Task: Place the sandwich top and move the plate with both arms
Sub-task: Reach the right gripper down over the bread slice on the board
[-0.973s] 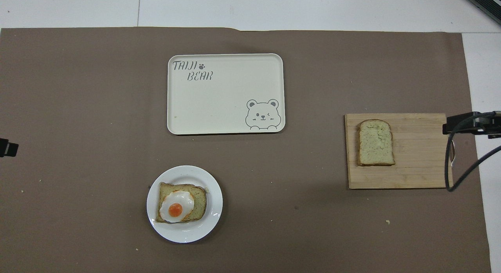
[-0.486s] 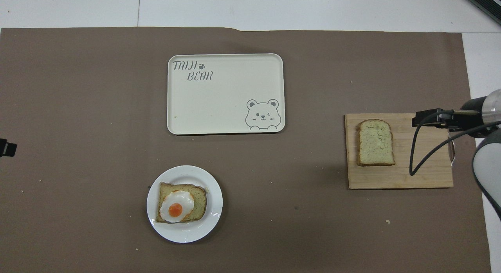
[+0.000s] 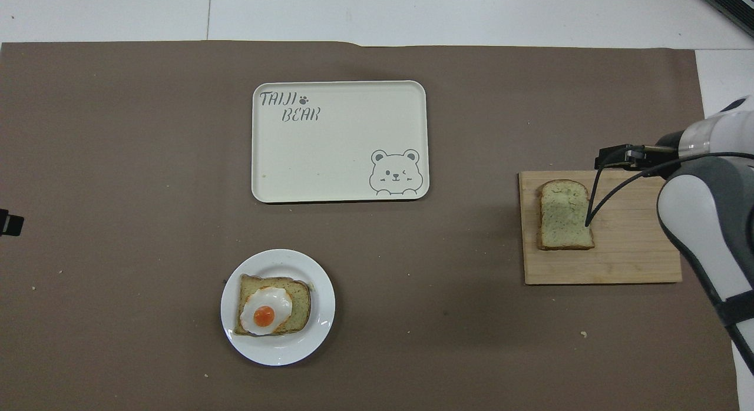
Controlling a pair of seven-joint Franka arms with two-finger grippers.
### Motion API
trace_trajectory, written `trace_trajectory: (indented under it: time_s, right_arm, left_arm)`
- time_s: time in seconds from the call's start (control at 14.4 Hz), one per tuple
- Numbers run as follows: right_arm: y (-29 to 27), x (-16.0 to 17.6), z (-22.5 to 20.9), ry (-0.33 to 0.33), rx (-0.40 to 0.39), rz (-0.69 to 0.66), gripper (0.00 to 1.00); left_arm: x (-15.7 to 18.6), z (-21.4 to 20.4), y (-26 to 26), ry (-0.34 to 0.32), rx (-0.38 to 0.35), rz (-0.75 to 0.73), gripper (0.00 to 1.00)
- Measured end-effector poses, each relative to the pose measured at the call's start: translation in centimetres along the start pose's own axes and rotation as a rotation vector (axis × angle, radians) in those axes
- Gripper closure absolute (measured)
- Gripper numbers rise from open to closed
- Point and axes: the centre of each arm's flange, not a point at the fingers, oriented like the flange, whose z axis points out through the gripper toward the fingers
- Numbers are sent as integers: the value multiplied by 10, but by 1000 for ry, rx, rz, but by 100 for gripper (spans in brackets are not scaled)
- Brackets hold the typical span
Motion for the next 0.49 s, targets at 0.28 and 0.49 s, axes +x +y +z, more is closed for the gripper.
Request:
trace_trajectory:
  time_s: [0.28,0.49]
  right_arm:
    - [8,0,42,-28,-9,6,0]
    - [21,-13,74,-54,-14,-24,0]
  left_arm:
    - [0,0,0,0,0,0,0]
    - [0,0,0,0,0,0,0]
